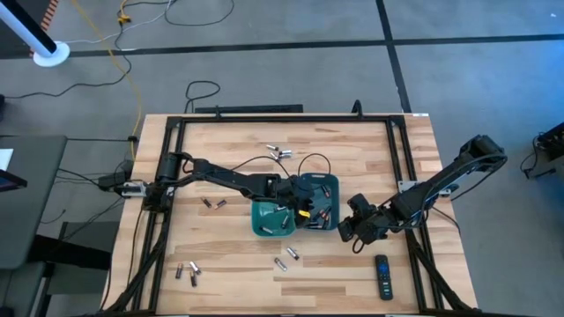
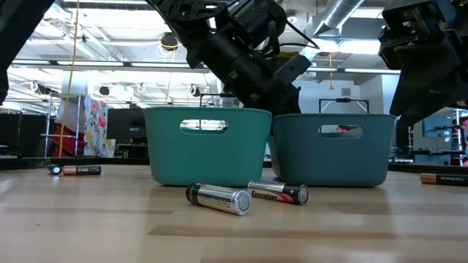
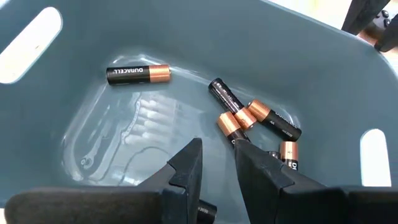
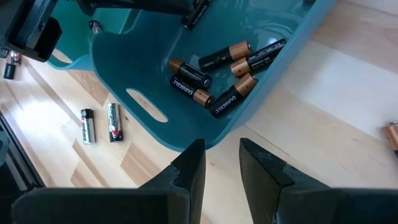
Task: Sort batteries
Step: Put the silver battery into the green bin, then put the black battery into the blue bin
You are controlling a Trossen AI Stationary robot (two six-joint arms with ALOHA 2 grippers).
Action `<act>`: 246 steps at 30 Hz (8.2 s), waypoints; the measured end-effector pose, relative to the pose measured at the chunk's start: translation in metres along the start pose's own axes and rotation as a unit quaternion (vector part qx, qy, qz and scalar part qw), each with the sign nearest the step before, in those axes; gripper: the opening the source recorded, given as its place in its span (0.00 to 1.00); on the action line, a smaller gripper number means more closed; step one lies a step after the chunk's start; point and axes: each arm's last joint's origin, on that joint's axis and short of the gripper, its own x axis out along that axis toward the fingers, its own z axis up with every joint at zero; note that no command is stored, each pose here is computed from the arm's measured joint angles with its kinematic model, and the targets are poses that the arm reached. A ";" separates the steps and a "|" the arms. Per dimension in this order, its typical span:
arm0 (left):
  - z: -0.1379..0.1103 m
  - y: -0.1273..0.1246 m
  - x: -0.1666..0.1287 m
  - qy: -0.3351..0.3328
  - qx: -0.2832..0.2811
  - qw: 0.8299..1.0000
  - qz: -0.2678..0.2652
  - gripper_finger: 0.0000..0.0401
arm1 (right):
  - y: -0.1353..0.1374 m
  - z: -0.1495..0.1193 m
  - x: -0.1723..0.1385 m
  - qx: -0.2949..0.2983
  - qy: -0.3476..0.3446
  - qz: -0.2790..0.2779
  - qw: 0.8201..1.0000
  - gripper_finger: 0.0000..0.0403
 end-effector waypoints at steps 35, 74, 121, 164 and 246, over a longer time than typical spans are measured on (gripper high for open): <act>0.032 -0.006 -0.008 -0.050 -0.020 0.998 -0.016 0.30 | 0.000 0.000 0.000 0.000 0.000 0.000 1.000 0.29; 0.096 0.111 -0.088 0.111 0.041 0.986 0.117 0.37 | 0.001 0.000 0.000 0.006 0.001 0.004 1.000 0.29; 0.014 0.261 -0.049 0.270 0.251 0.929 0.022 0.37 | -0.002 0.000 0.000 0.102 0.000 -0.009 0.995 0.29; 0.039 0.232 -0.092 0.304 0.202 0.920 0.142 0.10 | -0.003 0.001 0.001 0.092 -0.003 -0.017 0.996 0.29; -0.042 0.019 -0.063 0.238 0.035 0.968 0.067 0.29 | -0.001 0.001 0.001 -0.003 0.002 -0.003 1.000 0.29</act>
